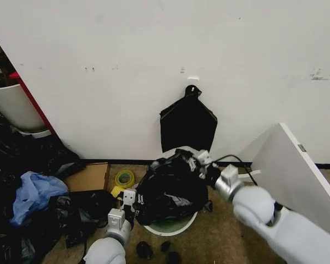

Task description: Place the garbage bag over the trash bin.

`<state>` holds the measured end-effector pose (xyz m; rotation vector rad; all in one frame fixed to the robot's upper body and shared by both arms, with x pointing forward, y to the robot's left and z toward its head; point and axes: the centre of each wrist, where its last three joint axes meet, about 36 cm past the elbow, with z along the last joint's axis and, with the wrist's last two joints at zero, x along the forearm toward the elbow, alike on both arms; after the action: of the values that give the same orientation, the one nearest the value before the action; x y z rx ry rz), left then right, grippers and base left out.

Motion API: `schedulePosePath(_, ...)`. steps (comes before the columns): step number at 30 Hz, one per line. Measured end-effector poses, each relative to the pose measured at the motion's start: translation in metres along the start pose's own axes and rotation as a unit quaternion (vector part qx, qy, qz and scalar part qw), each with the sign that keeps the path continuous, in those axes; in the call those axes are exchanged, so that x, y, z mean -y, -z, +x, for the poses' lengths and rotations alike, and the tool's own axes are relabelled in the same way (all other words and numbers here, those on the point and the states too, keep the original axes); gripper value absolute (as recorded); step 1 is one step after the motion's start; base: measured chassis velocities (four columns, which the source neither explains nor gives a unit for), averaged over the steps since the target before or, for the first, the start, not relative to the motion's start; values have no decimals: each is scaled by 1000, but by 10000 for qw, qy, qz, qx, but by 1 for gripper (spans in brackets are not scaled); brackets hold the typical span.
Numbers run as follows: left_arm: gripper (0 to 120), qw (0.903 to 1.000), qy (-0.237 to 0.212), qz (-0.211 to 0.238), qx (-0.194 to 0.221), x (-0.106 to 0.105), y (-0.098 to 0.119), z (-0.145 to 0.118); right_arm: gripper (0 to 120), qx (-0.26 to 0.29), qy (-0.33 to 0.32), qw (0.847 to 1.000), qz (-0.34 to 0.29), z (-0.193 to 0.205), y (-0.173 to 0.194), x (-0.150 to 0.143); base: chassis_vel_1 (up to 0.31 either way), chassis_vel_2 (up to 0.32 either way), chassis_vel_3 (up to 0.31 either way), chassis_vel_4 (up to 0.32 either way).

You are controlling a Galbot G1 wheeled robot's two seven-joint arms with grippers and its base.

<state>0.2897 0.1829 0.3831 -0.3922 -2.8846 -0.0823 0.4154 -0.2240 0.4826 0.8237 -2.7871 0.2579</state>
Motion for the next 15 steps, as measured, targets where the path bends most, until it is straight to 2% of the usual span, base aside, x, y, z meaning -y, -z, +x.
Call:
schedulePosePath(9,1,9989,-158,-162,413,-1,-3,-1,0,-1073,-64,9931,-466,2,-15,26,0,0,0,0)
schedulePosePath(13,1,9987,-181,-152,451,-2,-2,-2,0,-1214,6,9906,-630,8,-22,29,0,0,0,0)
schedulePosePath(15,1,9991,-167,-16,394,-1,-1,-4,0,-990,82,9917,-820,14,-23,28,0,0,0,0)
